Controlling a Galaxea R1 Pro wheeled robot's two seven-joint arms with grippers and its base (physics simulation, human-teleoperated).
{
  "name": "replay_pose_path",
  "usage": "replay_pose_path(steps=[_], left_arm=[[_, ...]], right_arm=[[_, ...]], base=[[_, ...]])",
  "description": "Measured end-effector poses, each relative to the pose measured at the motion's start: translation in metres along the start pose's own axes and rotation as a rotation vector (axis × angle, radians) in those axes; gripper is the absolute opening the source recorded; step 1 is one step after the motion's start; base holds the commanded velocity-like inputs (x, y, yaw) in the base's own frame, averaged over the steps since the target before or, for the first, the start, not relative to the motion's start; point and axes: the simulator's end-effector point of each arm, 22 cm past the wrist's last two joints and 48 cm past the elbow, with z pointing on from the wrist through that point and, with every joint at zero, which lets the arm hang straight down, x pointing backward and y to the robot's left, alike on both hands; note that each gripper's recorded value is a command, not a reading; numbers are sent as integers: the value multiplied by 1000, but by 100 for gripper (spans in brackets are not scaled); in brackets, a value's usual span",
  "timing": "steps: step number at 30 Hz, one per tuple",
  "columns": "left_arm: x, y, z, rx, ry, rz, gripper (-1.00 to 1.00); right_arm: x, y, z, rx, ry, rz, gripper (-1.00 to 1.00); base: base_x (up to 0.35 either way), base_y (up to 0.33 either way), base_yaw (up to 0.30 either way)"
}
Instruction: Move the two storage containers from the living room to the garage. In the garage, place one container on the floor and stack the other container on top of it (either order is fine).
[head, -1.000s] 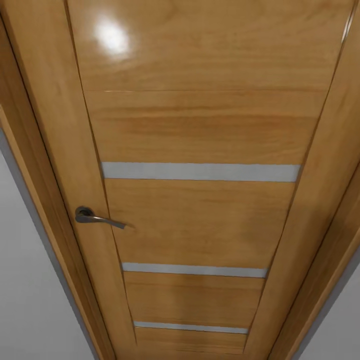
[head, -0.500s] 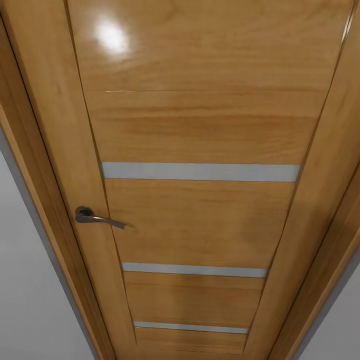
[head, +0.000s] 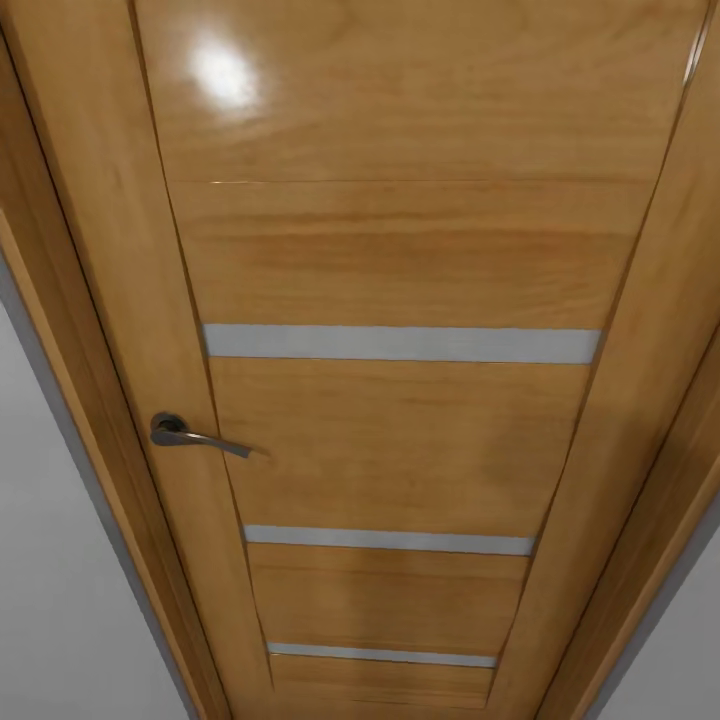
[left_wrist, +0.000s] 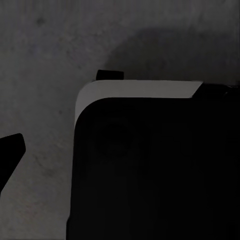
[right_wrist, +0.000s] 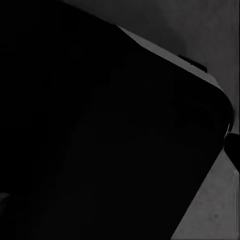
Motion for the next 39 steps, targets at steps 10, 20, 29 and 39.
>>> replay_pose_path(steps=[10, 20, 29, 39], left_arm=[[-5, 0, 0, -5, -11, 2, 100], [-5, 1, 0, -9, -11, 2, 100], [-5, 1, 0, -9, -11, 2, 100], [-5, 1, 0, -8, -11, 3, 100]], right_arm=[[-17, -17, -1, 56, -22, -7, 100], [-342, -99, -194, 564, -605, -26, 100], [-391, -113, -308, 723, -737, -46, 100], [-398, -119, -336, 825, -763, -88, 100]], base=[[0, 0, 0], [0, 0, 0], [0, 0, 0], [0, 0, 0]])
